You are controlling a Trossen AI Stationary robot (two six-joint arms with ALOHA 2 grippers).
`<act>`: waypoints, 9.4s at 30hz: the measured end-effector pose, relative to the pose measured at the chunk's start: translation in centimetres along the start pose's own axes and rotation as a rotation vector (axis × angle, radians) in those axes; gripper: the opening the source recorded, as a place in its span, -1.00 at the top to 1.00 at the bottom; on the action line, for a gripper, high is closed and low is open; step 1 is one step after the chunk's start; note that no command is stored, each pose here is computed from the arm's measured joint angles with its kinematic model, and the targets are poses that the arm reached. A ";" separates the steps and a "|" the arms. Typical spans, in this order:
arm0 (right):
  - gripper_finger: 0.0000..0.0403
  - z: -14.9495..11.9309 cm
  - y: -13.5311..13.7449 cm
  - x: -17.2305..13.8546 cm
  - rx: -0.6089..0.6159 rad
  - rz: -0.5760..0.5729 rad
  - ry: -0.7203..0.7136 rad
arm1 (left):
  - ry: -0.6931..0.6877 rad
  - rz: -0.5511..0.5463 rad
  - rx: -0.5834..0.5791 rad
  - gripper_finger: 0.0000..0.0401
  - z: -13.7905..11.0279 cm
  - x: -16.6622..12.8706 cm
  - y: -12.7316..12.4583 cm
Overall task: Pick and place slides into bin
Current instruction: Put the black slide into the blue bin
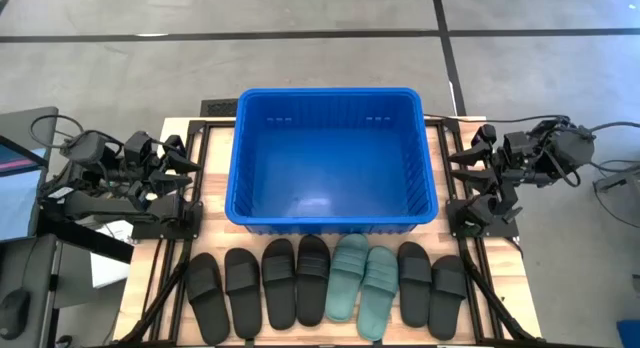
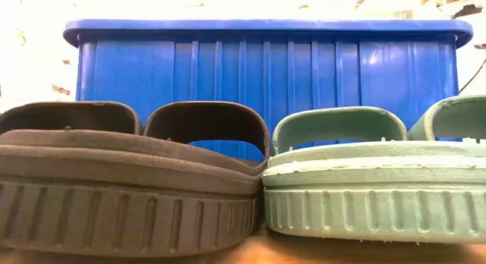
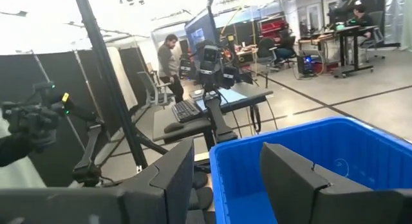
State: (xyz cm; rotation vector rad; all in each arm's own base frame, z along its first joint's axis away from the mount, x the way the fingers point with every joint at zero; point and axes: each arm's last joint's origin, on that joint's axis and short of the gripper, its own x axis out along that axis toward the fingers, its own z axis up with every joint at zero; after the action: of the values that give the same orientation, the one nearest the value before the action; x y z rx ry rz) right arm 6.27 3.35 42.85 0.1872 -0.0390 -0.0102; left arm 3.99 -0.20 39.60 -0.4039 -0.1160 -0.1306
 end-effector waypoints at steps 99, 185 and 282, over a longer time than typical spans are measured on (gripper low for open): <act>0.41 -1.9 -5.4 8.3 -0.071 -0.014 0.258 | 0.288 0.047 -0.165 0.18 -2.2 3.6 1.1; 0.41 -2.4 -5.1 8.9 -0.214 0.057 0.306 | 1.290 0.832 -0.167 0.18 -23.4 9.4 -17.2; 0.41 -2.4 -5.1 8.9 -0.222 0.058 0.295 | 1.322 1.213 0.313 0.68 -31.7 6.7 -14.9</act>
State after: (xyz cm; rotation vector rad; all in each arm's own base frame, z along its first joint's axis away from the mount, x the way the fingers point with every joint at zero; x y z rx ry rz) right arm 15.23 -1.36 39.92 -0.0360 0.2502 0.0707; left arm 11.11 -27.15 17.29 0.0367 1.3872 0.8194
